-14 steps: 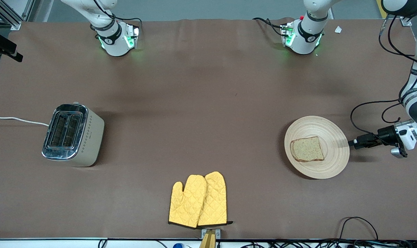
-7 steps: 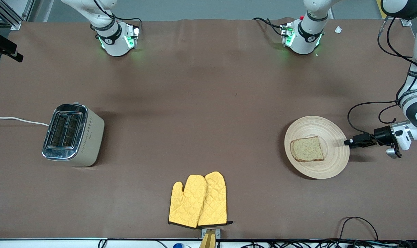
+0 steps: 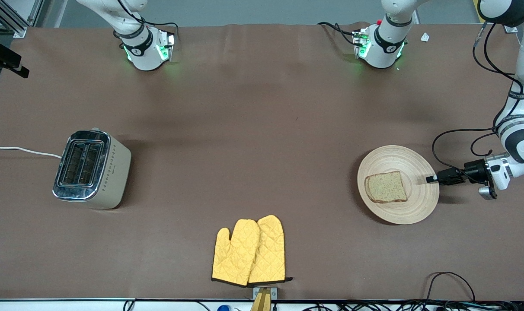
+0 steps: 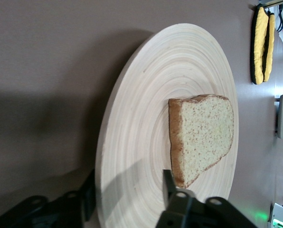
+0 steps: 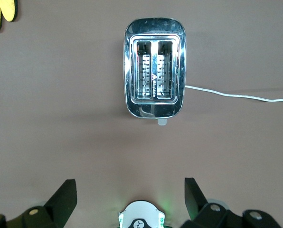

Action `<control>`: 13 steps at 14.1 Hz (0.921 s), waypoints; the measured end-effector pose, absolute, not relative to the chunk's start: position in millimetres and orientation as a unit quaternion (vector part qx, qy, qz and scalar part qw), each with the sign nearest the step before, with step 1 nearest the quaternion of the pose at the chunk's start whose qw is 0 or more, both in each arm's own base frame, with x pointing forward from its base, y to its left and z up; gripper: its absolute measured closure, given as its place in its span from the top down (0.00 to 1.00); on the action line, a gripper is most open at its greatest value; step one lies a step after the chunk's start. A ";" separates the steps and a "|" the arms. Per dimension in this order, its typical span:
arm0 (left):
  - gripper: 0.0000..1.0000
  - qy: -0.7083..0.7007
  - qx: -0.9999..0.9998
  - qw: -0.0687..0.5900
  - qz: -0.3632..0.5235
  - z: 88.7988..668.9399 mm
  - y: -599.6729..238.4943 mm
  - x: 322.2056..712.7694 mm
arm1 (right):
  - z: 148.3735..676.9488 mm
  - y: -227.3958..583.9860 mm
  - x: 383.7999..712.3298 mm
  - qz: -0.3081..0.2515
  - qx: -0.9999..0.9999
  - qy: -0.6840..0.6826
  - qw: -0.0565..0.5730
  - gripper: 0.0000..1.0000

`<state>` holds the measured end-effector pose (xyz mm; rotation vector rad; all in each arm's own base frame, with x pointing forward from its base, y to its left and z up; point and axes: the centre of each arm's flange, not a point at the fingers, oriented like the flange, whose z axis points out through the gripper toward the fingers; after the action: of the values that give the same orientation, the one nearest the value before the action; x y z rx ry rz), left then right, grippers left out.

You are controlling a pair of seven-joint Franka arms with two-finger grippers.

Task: Move plate and put bread in toaster
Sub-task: 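Close the left gripper on the wooden plate rim, then slide the plate with the left gripper toward the table middle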

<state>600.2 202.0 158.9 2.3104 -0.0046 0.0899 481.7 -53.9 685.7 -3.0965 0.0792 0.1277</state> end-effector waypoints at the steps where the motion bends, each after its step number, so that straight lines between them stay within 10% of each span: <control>1: 0.55 -0.001 0.914 0.403 0.035 157.8 201.9 600.0 | 685.8 -53.9 481.7 0.041 -0.999 0.026 0.021 1.00; 13: 0.11 0.002 0.895 0.445 0.022 155.2 208.1 596.1 | 686.1 -53.8 482.3 0.039 -0.999 0.025 0.020 1.00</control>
<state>596.1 208.1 155.2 2.2188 0.0045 0.0550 482.3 -53.8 686.1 -3.0974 0.0787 0.1197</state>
